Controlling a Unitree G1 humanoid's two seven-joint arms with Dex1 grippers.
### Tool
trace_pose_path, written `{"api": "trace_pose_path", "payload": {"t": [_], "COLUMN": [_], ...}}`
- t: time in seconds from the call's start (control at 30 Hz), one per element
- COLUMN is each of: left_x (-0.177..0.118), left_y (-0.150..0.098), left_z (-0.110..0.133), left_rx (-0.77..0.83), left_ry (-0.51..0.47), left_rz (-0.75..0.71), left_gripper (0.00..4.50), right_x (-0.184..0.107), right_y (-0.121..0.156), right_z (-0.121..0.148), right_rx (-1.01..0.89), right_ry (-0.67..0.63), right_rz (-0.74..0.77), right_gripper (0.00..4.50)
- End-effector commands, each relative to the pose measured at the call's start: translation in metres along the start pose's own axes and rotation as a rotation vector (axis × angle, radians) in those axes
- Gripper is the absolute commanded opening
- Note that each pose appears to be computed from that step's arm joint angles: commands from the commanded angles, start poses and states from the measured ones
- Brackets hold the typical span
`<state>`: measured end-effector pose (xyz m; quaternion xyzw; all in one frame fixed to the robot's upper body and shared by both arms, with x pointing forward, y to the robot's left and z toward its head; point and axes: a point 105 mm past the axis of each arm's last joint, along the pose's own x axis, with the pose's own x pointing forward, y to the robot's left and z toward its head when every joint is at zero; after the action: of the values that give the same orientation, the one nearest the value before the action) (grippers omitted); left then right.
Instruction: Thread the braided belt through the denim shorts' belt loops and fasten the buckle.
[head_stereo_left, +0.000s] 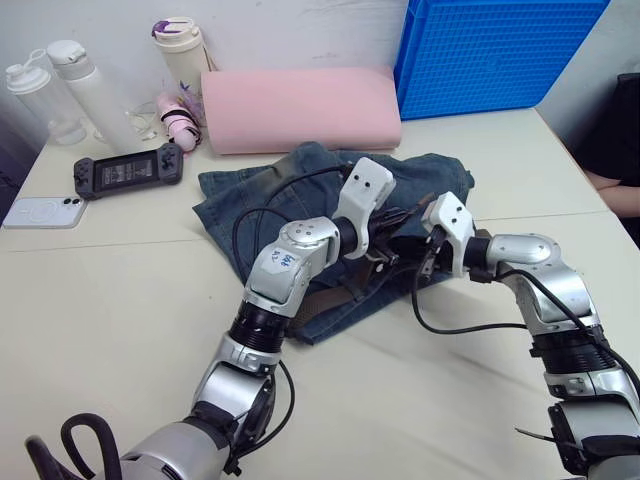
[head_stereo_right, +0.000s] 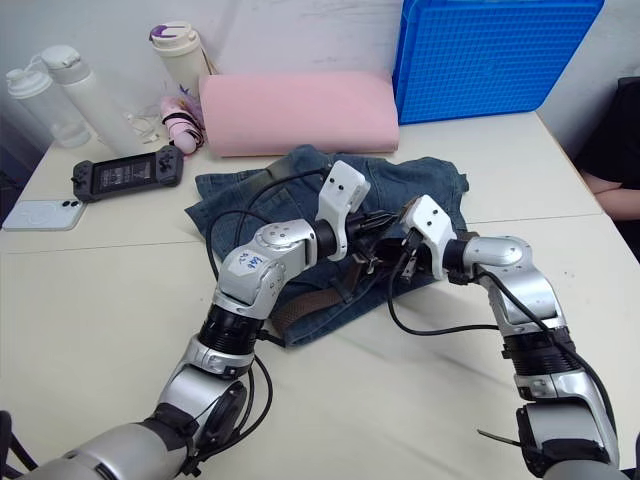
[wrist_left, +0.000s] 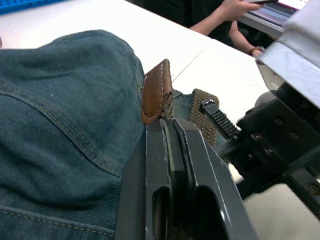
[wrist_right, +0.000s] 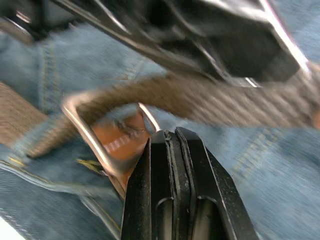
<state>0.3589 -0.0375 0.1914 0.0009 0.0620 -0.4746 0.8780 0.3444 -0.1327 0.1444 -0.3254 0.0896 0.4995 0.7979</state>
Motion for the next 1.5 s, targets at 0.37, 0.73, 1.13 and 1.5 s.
{"api": "trace_pose_path", "payload": {"t": [0.37,0.73,1.13,1.5], "left_x": [-0.048,-0.055,-0.051,-0.042], "left_y": [0.022,0.013,0.004,0.0], "left_z": [-0.031,-0.07,-0.075,-0.062], "left_rx": [0.014,0.136,0.114,0.128], "left_ry": [0.085,0.238,0.229,0.165], "left_rz": [0.084,0.056,0.041,0.03], "left_gripper": [0.0,0.0,0.0,0.0], "right_x": [-0.01,-0.01,-0.027,-0.021], "right_y": [-0.014,-0.005,-0.036,-0.006], "right_z": [-0.001,0.007,0.012,0.016], "right_rx": [0.036,0.117,0.07,0.163], "right_ry": [-0.014,-0.033,-0.011,-0.037], "right_rz": [-0.066,0.023,-0.065,0.071], "right_gripper": [0.1,0.1,0.1,0.1]}}
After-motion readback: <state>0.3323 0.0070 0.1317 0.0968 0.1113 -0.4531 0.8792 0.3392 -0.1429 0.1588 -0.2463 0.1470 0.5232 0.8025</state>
